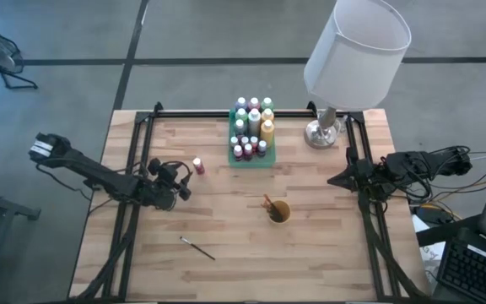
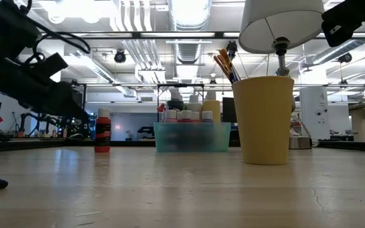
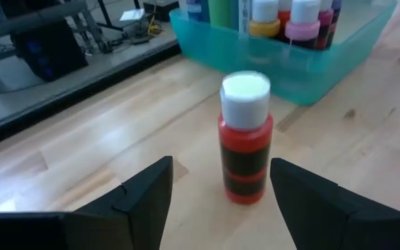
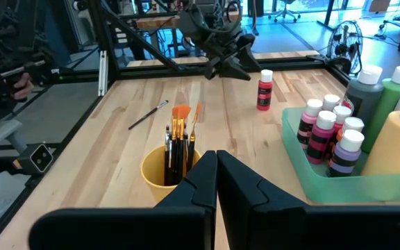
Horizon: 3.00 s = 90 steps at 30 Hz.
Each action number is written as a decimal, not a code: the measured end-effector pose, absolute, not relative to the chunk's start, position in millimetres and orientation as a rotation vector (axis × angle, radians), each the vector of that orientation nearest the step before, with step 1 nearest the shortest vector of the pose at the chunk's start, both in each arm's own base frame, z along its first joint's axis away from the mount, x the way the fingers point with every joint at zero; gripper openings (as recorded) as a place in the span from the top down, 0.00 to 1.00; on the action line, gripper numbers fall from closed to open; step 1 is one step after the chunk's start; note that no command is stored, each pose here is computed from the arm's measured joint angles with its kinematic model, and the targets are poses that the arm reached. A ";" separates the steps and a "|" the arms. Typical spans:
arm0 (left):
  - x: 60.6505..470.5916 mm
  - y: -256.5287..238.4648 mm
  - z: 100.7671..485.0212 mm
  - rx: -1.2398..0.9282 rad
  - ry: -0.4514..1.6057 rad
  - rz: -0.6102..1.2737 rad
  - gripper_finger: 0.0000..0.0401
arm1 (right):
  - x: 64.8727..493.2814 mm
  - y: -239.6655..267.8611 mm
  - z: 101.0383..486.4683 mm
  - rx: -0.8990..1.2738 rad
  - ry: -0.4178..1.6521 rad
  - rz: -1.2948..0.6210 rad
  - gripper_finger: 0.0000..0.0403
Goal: Pick & Place Paint Supplies
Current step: Put the red paint bottle into the green bin
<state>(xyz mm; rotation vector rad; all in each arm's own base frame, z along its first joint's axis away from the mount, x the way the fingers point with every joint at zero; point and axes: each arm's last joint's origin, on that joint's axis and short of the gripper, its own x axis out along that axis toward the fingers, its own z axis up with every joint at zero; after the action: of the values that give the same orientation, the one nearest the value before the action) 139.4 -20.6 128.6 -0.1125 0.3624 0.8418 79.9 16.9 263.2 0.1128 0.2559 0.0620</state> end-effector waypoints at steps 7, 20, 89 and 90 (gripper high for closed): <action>138.0 -19.7 116.3 -0.148 0.334 0.836 0.40 | 79.9 17.0 263.1 0.113 0.256 0.062 0.98; 150.8 -21.2 108.0 -0.052 0.315 0.861 0.40 | 79.9 17.0 263.2 0.113 0.256 0.062 0.98; 215.6 -12.7 153.4 -0.253 0.324 0.362 0.65 | 79.9 16.9 263.2 0.112 0.256 0.062 0.98; 217.8 -13.9 160.2 -0.261 0.335 0.327 0.65 | 79.9 17.0 263.1 0.113 0.256 0.062 0.98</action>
<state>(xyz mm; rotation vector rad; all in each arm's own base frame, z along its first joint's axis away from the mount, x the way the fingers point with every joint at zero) 217.8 -13.9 160.2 -0.2615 0.3348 0.3274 79.9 17.0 263.1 0.1126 0.2564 0.0623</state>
